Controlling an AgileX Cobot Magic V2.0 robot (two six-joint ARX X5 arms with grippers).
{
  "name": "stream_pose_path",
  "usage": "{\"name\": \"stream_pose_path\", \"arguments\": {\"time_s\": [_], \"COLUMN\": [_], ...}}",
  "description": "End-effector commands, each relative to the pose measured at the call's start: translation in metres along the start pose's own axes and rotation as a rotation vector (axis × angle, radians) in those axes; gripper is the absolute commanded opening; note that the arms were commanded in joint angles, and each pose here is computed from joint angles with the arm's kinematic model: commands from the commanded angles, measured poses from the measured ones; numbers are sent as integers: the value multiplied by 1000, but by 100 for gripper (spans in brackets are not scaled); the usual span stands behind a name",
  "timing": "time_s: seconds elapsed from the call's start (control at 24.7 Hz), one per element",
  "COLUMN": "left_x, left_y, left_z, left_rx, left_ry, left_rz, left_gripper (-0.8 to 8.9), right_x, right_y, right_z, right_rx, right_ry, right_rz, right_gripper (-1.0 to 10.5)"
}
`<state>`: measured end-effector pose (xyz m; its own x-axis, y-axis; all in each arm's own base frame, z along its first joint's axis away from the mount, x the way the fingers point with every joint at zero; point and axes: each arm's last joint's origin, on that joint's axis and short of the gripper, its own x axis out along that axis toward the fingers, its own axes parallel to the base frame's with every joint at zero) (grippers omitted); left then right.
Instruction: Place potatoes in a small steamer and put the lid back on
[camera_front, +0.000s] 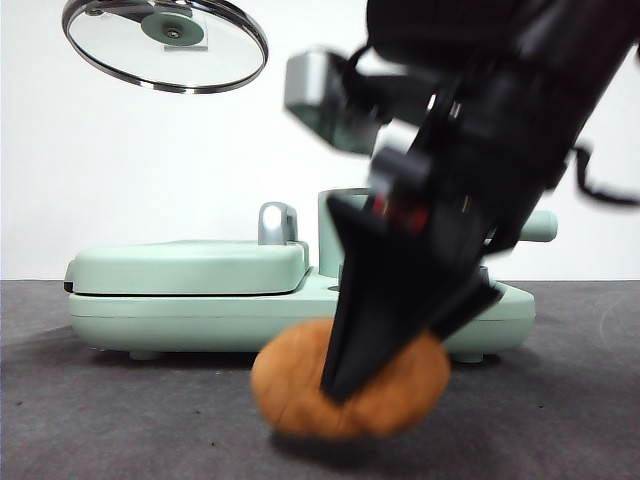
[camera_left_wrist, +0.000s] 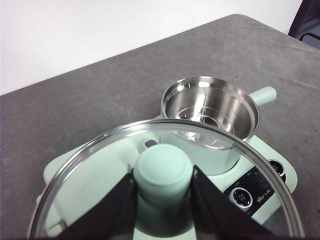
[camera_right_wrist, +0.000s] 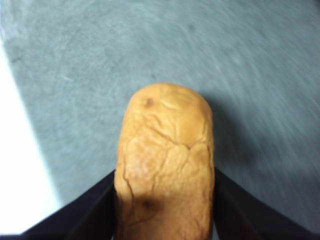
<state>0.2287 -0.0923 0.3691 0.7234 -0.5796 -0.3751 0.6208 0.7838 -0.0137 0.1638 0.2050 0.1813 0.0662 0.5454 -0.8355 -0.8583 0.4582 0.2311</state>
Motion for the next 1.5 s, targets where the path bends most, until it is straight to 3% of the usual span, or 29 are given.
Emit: {"name": "stream_pose_path", "arguments": {"time_s": [0.04,0.28,0.41,0.57,0.97,1.5], "left_x": [-4,-4,-4,-4,-4,-4], "left_y": [-1,-1,-1,-2,-2,-2], "left_z": [9,9,9,9,9,9], "left_rx": [24,24,22,17,18,18], "left_ry": [-51,-51,-51,-52,-55,-57], "left_rz": [-2,-2,-4,-17,-17,-17], "left_gripper": [10,10,10,10,10,10], "right_x": [-27,-108,-142,-168,-158,-112], "right_y": [8,10,3,-22,-86,-146], "right_z": [12,36,57,93,146,156], "right_rx": [110,265,256,240,250,275], "right_ry": [-17,76,11,-82,-154,-159], "right_rz": [-12,-183,-221,-320,-425,-462], "right_gripper": [221,221,221,221,221,221]}}
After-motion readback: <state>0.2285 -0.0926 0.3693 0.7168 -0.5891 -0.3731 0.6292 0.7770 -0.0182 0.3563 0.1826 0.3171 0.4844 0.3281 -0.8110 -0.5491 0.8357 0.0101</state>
